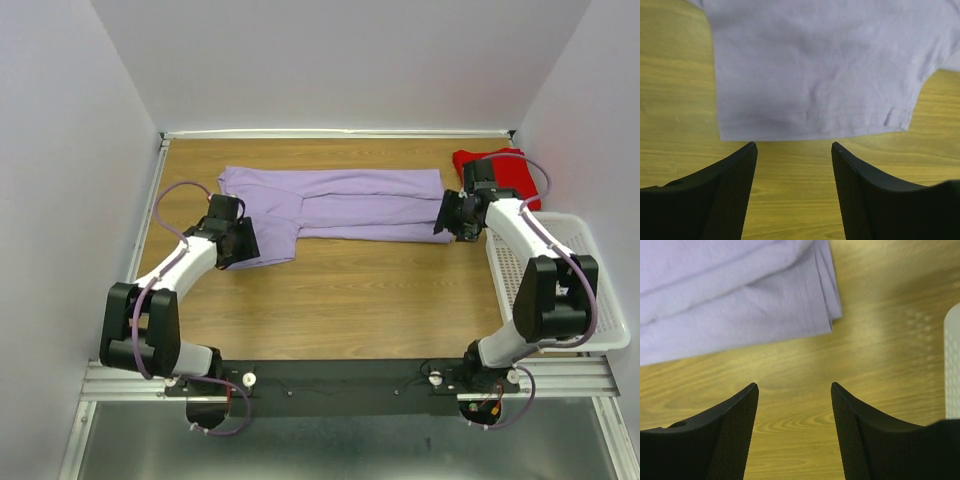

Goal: Fold and stack the t-shirts
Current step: Fold the tshirt

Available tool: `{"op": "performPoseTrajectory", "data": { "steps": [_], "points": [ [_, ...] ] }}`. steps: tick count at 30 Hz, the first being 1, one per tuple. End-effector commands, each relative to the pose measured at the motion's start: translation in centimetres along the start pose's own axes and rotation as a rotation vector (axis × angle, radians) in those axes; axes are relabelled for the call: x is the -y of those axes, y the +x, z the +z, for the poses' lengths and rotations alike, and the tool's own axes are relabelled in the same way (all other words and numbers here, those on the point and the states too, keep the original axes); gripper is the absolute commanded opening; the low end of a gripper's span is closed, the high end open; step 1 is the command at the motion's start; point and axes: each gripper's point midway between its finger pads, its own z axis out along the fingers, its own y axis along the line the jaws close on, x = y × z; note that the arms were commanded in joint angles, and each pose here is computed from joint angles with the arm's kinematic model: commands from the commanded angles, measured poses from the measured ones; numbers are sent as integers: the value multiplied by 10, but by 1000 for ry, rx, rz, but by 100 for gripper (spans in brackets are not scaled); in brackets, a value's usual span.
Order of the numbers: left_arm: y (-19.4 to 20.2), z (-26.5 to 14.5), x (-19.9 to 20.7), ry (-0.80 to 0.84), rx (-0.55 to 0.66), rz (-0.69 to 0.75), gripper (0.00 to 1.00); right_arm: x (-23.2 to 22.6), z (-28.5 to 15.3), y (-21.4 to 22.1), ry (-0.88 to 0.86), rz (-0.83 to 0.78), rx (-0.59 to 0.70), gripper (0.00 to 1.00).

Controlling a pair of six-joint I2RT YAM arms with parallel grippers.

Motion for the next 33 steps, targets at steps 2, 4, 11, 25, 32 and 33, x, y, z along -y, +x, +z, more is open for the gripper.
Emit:
{"op": "performPoseTrajectory", "data": {
  "steps": [2,4,11,25,32,33],
  "points": [
    [1,11,5,-41,6,4,65,-2,-5,23,-37,-6,-32,68],
    [-1,17,10,-43,4,11,65,-1,-7,26,-41,-4,-29,68],
    [1,33,18,-71,-13,39,62,4,-8,45,-45,-13,-55,68],
    [-26,30,25,-112,38,80,0,4,-14,47,-58,-24,-40,68],
    [-95,25,56,-77,120,114,0,2,-11,45,-66,-38,-52,68],
    [-102,27,60,-75,125,125,0,1,-11,44,-68,-38,-51,68]
  ]
}}
